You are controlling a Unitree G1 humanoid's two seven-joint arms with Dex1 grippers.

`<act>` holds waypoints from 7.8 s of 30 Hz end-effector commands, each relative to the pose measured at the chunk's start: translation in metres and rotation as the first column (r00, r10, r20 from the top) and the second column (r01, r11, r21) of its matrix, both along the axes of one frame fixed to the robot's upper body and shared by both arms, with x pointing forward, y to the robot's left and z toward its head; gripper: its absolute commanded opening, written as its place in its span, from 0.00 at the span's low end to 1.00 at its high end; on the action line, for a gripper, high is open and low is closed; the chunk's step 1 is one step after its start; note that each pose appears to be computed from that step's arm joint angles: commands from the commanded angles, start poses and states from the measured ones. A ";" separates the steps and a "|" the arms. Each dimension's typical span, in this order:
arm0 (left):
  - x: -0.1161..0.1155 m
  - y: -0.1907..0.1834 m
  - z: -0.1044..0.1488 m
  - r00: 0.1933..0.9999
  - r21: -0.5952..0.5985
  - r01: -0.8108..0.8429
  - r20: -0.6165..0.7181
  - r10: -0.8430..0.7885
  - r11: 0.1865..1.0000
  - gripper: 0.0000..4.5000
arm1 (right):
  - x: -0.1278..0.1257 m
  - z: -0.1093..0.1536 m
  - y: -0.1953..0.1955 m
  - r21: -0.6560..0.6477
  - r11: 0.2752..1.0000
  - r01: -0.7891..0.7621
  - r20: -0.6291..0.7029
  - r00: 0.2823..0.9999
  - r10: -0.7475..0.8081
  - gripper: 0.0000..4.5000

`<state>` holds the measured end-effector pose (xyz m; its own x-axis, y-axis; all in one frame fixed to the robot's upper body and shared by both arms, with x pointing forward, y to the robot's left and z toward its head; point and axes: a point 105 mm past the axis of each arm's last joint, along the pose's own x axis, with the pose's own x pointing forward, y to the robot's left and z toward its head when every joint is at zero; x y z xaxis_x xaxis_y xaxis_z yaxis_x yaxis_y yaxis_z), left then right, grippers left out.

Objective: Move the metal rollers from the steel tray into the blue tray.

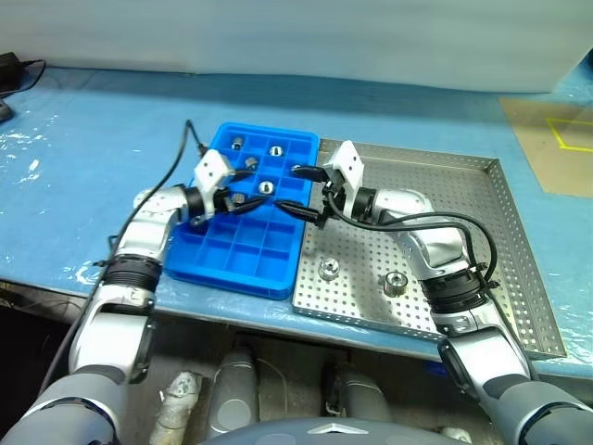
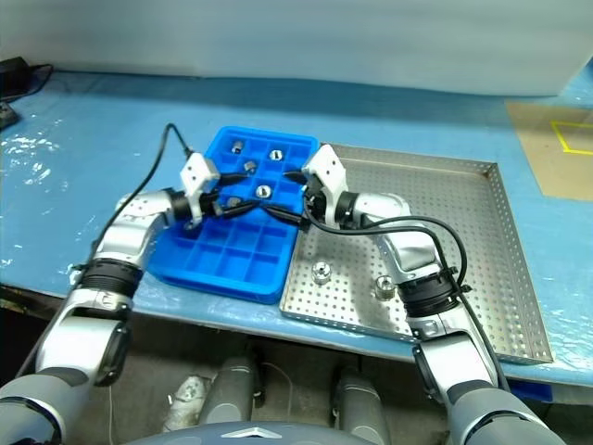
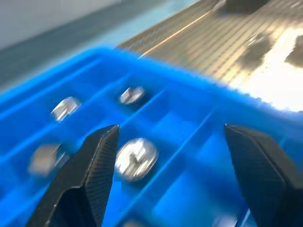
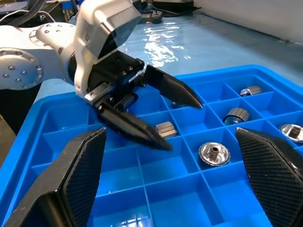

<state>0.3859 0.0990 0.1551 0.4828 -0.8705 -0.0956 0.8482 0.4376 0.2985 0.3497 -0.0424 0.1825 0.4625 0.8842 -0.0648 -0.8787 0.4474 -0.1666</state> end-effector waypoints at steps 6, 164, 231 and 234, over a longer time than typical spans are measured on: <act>-0.010 -0.064 0.021 0.972 -0.001 0.235 0.027 -0.235 0.972 0.82 | 0.000 0.024 -0.060 0.018 0.977 0.211 0.085 0.974 -0.212 1.00; -0.036 0.000 -0.017 0.997 0.097 0.047 0.051 -0.052 0.994 0.39 | -0.035 -0.020 -0.019 -0.148 0.978 -0.150 -0.056 0.988 0.143 1.00; -0.074 0.022 -0.004 0.961 0.048 0.218 -0.186 -0.206 0.975 0.80 | -0.056 -0.089 -0.040 -0.236 0.961 -0.143 -0.251 0.965 0.082 1.00; -0.074 0.026 0.000 0.964 0.039 0.209 -0.177 -0.199 0.977 0.80 | -0.054 -0.089 -0.036 -0.240 0.957 -0.164 -0.250 0.963 0.103 1.00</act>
<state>0.3140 0.1228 0.1412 0.2612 -0.9334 -0.2460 0.9636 0.2368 0.1244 0.2948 -0.0832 0.0848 0.2983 0.8621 -0.4096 -0.9465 0.3224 -0.0108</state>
